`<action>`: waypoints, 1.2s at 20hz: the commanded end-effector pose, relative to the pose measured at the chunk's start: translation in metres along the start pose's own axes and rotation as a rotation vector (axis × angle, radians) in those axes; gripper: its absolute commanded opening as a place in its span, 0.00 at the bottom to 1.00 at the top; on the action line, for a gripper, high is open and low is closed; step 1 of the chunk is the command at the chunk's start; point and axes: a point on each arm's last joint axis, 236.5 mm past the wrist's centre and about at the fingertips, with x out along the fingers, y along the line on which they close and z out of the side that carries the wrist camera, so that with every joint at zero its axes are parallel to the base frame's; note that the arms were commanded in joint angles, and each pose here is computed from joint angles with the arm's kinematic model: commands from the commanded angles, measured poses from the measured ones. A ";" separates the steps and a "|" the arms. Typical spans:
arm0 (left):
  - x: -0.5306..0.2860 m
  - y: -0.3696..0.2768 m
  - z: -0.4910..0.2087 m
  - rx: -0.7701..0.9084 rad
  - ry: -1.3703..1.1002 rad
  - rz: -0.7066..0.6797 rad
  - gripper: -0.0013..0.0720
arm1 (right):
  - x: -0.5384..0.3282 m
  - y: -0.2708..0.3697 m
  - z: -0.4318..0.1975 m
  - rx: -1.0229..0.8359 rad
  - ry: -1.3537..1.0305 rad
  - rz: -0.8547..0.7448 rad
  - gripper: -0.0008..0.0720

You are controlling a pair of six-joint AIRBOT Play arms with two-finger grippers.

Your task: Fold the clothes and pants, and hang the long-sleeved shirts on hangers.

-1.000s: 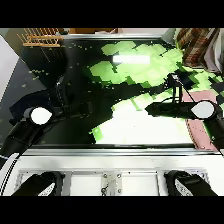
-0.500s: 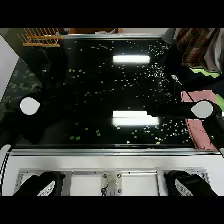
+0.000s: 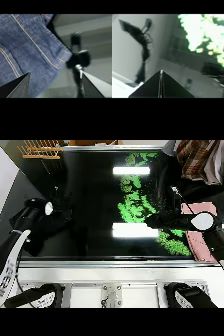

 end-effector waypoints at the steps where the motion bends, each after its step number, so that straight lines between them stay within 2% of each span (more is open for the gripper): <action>1: 0.049 0.003 -0.003 0.085 0.027 0.046 0.95 | -0.001 0.024 0.005 0.068 -0.018 0.101 0.06; 9: 0.084 -0.002 0.002 0.074 0.084 0.039 0.93 | -0.002 0.033 0.004 0.092 -0.013 0.140 0.06; 10: 0.081 0.001 0.005 0.056 0.093 0.045 0.69 | -0.002 0.034 0.004 0.095 -0.010 0.146 0.06; 11: 0.077 0.003 0.009 0.051 0.093 0.050 0.50 | -0.003 0.035 0.003 0.095 -0.008 0.148 0.06; 12: 0.074 0.005 0.013 0.047 0.091 0.054 0.35 | -0.003 0.035 0.003 0.095 -0.006 0.148 0.06; 13: 0.070 0.009 0.018 0.039 0.088 0.058 0.09 | -0.003 0.035 0.002 0.095 -0.003 0.149 0.06; 14: 0.065 0.013 0.024 0.025 0.086 0.063 0.03 | -0.003 0.035 0.003 0.094 -0.004 0.148 0.06; 16: 0.040 0.020 0.050 0.006 0.030 0.073 0.03 | -0.007 0.032 0.007 0.032 -0.019 0.121 0.05; 19: -0.051 0.009 0.126 0.012 -0.222 0.068 0.03 | -0.039 0.004 0.038 -0.142 -0.098 -0.091 0.05; 21: -0.125 -0.044 0.164 0.045 -0.392 -0.064 0.03 | -0.080 -0.016 0.071 -0.208 -0.198 -0.276 0.05; 24: -0.215 -0.163 0.173 0.131 -0.547 -0.378 0.03 | -0.155 -0.032 0.116 -0.186 -0.398 -0.448 0.05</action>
